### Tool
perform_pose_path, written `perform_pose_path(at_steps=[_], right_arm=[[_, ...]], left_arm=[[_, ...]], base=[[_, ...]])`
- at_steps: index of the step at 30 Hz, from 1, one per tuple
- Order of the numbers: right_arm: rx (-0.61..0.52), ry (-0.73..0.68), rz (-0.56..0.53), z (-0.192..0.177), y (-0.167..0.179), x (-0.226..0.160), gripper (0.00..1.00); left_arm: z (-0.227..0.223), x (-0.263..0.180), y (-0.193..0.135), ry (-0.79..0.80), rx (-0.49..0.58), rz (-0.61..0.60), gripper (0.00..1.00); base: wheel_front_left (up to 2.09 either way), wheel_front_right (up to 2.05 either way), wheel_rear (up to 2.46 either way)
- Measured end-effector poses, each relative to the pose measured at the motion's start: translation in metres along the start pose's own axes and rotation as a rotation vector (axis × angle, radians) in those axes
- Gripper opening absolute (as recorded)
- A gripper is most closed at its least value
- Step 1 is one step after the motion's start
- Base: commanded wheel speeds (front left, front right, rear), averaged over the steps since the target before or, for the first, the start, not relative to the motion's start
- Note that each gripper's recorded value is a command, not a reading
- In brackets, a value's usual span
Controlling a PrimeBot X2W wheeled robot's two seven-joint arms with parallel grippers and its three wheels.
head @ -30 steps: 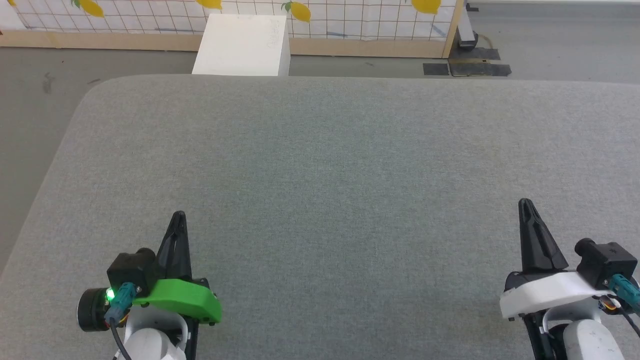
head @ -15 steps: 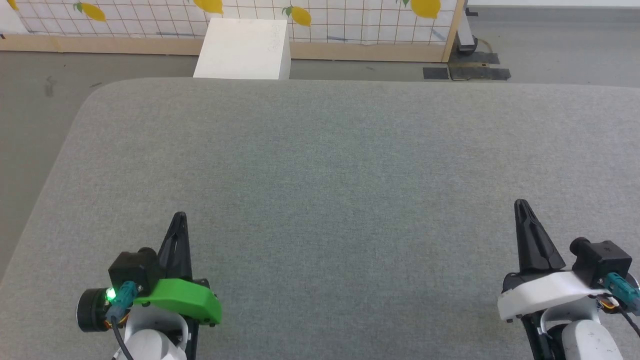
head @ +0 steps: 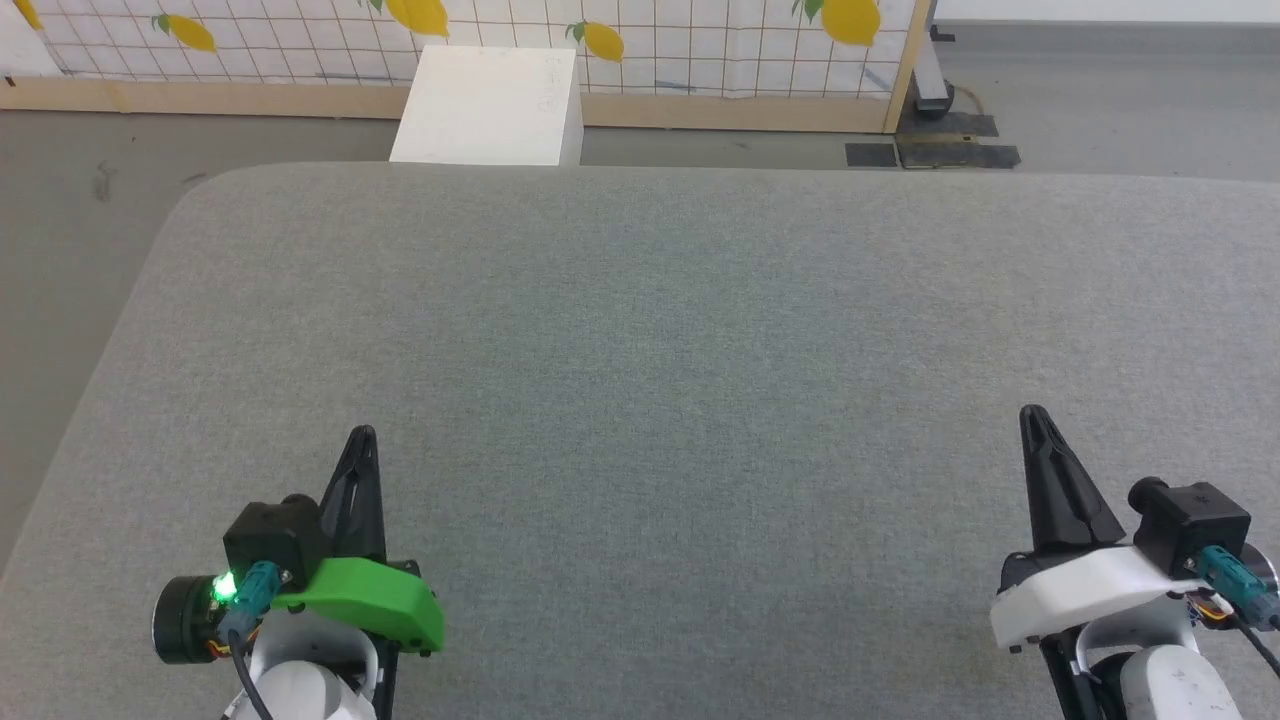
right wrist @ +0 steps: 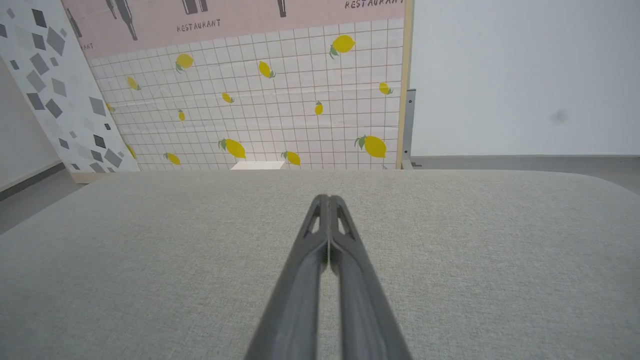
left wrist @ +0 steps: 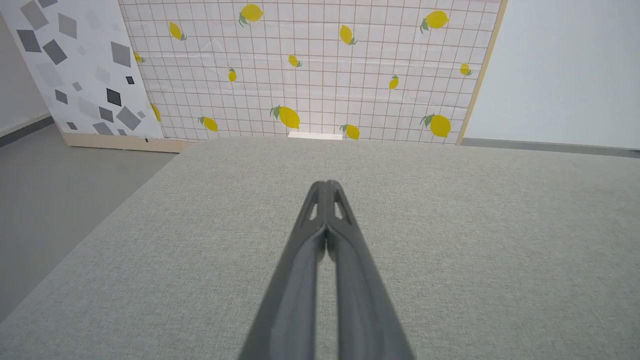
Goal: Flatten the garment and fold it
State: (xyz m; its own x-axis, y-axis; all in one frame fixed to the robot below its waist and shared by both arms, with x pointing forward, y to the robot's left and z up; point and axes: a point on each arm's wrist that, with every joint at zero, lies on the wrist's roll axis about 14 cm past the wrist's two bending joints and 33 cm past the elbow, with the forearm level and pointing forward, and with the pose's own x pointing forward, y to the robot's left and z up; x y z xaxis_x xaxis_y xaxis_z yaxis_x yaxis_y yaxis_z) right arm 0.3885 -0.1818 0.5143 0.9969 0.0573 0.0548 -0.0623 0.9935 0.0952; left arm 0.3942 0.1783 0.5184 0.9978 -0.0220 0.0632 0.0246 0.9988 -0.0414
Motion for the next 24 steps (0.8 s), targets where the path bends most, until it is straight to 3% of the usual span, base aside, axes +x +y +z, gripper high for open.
perform_pose_path(at_steps=[24], right_arm=[[-0.041, 0.011, 0.028, 0.0064, 0.0088, -0.0026, 0.00]], left_arm=[[0.0053, -0.0050, -0.0010, 0.016, 0.023, 0.002, 0.00]], base=[[0.00, 0.00, 0.00]])
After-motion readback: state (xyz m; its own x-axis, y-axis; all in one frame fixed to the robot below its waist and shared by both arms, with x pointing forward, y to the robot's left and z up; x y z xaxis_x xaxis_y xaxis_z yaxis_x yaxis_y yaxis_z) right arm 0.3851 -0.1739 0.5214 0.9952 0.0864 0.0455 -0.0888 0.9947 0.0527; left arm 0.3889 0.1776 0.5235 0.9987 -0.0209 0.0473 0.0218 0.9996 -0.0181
